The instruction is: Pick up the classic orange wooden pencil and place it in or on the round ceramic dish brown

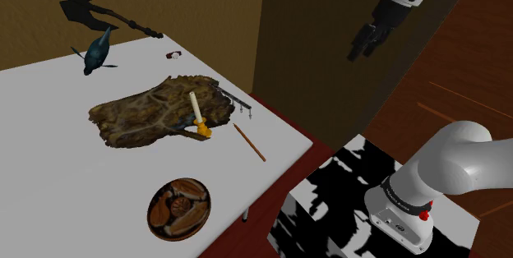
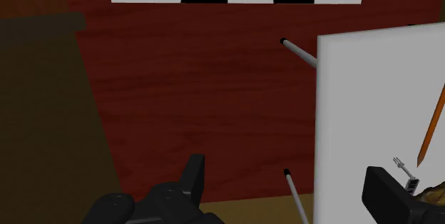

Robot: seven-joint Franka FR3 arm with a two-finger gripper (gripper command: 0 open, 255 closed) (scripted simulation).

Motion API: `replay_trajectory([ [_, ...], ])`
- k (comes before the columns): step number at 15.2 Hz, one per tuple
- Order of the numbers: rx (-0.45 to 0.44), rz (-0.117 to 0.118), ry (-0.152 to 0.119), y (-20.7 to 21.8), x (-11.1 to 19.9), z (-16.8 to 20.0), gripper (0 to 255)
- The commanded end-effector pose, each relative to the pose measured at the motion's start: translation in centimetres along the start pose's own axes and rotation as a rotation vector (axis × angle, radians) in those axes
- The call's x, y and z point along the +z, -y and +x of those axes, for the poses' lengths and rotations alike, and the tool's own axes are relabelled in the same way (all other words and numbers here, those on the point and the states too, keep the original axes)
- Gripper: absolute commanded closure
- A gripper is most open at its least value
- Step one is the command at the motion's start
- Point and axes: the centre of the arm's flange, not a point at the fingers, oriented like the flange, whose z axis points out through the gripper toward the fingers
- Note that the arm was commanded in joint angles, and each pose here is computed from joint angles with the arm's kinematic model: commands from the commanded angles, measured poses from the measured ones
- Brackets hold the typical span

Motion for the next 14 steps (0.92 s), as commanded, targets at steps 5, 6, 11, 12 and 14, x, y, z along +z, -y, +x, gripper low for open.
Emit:
replay_trajectory([
  [5, 0.001, -0.043, 0.02, 5.2, 2.7, 0.8, 0],
  [6, 0.001, -0.054, 0.025, 6.5, 3.4, 1.1, 0],
  [11, 0.002, -0.107, 0.049, 12.7, 7.2, 2.0, 0],
  [12, 0.003, -0.118, 0.054, 14.0, 7.9, 2.2, 0],
  [14, 0.003, -0.139, 0.064, 16.4, 9.6, 2.6, 0],
])
